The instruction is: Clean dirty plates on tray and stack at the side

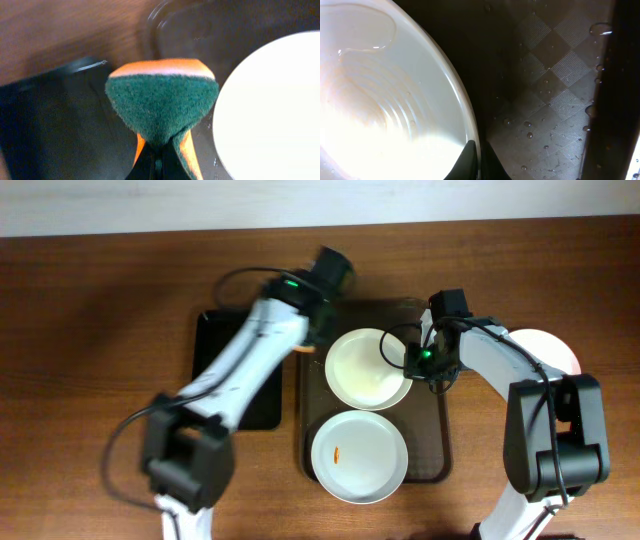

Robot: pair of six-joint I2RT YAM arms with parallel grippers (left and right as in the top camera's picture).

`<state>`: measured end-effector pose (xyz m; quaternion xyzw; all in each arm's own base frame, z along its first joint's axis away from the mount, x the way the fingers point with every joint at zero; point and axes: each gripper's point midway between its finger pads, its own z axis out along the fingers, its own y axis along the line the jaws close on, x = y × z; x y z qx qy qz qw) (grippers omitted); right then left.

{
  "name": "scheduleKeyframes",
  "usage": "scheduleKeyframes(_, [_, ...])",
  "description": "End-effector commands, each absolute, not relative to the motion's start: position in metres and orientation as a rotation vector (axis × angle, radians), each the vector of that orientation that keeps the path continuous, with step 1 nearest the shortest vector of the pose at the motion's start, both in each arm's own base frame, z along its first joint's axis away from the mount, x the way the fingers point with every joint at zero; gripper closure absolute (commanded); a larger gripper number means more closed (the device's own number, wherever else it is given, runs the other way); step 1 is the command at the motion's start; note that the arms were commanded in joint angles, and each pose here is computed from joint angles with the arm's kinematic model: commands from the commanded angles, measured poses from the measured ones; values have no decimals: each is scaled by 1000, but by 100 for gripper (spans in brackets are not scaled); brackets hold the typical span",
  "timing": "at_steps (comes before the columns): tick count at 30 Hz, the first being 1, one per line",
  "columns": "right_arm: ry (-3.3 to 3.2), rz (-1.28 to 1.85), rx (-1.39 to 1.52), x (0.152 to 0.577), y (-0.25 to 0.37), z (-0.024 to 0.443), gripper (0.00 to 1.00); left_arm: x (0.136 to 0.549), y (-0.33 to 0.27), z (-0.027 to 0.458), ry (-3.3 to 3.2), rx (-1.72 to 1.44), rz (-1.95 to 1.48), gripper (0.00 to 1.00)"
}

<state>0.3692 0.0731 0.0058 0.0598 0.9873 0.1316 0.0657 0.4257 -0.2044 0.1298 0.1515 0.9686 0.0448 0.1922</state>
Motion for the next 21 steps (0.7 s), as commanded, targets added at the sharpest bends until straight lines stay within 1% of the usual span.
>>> scheduleKeyframes(1, [3011, 288, 188, 365, 58, -5, 96, 422, -146, 198, 2712, 196, -87, 100])
scheduleKeyframes(3, [3009, 288, 187, 365, 58, -5, 96, 415, -105, 196, 2789, 69, -128, 100])
scheduleKeyframes(5, [3004, 288, 165, 366, 58, -5, 96, 405, -72, 178, 2875, -49, -146, 100])
scheduleKeyframes(7, [2998, 285, 109, 368, 58, -5, 96, 399, -57, 159, 2918, -101, -135, 100])
scheduleKeyframes(10, [2999, 284, 94, 367, 58, -5, 96, 392, -54, 114, 2959, -48, -130, 100])
scheduleKeyframes(11, [2999, 283, 94, 367, 58, -5, 96, 387, -53, 90, 2971, -37, -127, 100])
scheduleKeyframes(14, [2999, 284, 94, 367, 58, -5, 96, 373, -50, 41, 2979, -39, -109, 100])
scheduleKeyframes(17, [2996, 284, 93, 368, 58, -5, 96, 368, -40, 19, 2961, -45, -37, 100])
scheduleKeyframes(18, [2991, 284, 93, 369, 58, -5, 96, 367, -39, 15, 2958, -46, -26, 97])
scheduleKeyframes(19, [2983, 285, 91, 371, 59, -4, 95, 366, -39, 14, 2959, -46, -22, 88])
scheduleKeyframes(21, [2980, 293, 91, 372, 60, -4, 95, 366, -39, 15, 2958, -3, -21, 59])
